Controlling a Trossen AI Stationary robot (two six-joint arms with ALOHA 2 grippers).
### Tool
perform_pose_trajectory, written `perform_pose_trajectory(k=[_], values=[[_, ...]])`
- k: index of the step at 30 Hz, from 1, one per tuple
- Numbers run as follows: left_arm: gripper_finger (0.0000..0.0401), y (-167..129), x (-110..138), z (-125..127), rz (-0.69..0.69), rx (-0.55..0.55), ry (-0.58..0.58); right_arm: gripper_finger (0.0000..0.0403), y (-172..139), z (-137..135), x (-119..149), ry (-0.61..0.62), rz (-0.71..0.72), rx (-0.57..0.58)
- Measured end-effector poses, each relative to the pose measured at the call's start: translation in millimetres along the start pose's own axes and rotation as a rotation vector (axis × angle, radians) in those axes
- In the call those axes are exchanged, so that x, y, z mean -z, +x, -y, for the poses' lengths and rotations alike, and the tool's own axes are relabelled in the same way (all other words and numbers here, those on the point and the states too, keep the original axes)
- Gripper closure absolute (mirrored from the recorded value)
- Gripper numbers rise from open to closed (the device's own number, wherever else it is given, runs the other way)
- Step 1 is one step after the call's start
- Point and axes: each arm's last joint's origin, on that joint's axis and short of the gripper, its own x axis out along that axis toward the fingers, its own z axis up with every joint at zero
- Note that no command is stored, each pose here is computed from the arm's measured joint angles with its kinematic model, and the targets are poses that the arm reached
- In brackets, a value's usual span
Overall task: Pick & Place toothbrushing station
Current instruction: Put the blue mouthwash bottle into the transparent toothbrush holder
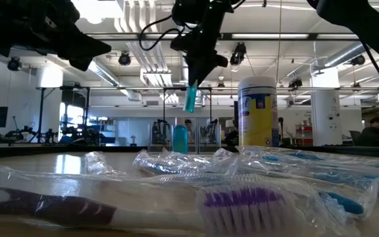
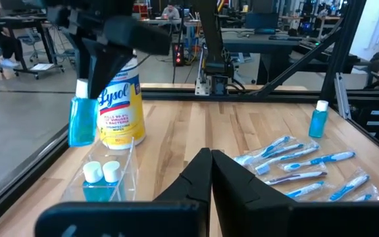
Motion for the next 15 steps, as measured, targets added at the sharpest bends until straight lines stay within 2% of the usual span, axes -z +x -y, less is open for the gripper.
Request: perform_pose_trajectory(k=[15], values=[[0.0385, 0.0, 0.2, 0.0, -0.001, 0.000, 0.008, 0.0317, 32.0, -5.1, 3.7, 0.048, -0.076, 0.027]])
